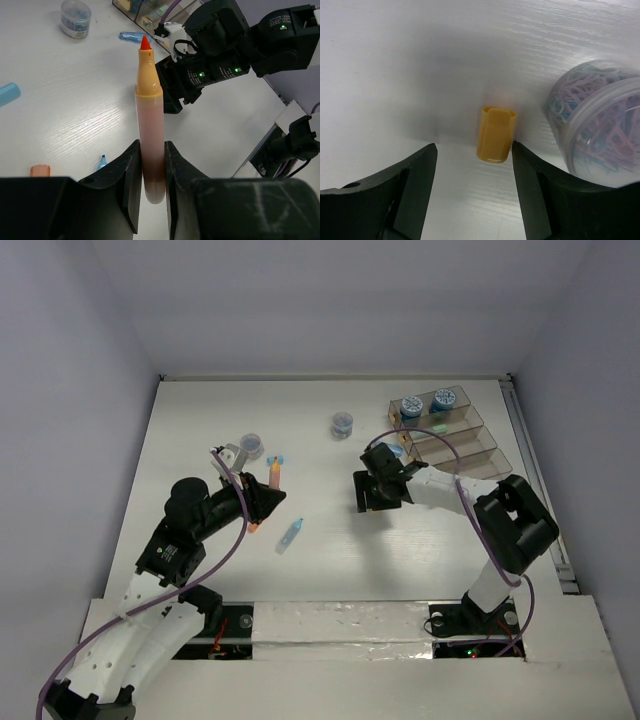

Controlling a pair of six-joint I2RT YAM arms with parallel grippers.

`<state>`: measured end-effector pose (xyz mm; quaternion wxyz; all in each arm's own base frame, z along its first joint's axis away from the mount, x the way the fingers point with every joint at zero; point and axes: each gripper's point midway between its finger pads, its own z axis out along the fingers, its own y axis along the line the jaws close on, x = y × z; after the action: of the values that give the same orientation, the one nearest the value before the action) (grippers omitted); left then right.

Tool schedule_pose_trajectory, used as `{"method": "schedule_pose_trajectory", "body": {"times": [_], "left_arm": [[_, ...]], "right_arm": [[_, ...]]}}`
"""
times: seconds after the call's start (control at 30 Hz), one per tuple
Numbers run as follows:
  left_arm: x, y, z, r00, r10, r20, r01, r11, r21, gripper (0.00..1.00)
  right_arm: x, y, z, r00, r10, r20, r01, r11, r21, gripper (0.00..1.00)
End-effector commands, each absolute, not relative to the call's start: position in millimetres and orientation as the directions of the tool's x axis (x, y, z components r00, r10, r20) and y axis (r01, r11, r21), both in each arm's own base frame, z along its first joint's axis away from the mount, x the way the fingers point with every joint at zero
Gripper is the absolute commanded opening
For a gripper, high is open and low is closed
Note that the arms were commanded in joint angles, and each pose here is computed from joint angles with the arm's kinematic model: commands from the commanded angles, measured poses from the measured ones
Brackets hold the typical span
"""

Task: Sort the stationery into containers
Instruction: Close the pen cap on the pen.

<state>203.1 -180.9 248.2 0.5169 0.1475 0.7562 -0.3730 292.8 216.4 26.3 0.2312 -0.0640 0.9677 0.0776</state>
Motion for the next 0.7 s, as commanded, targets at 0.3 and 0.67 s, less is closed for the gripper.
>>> {"method": "schedule_pose_trajectory", "body": {"times": [0.3,0.67], "left_arm": [[204.5,-181.9,262.6,-0.375,-0.176,-0.91,0.63,0.672,-0.39,0.0],[204.7,-182.2,261.8,-0.376,-0.174,-0.91,0.631,0.671,-0.389,0.0]], "right_arm": [[304.1,274.0,61.7,-0.856,-0.041,-0.515,-0.263,0.892,0.367,0.67],[296.4,307.3,76.5,-0.856,-0.076,-0.511,-0.362,0.794,0.488,0.75]]}}
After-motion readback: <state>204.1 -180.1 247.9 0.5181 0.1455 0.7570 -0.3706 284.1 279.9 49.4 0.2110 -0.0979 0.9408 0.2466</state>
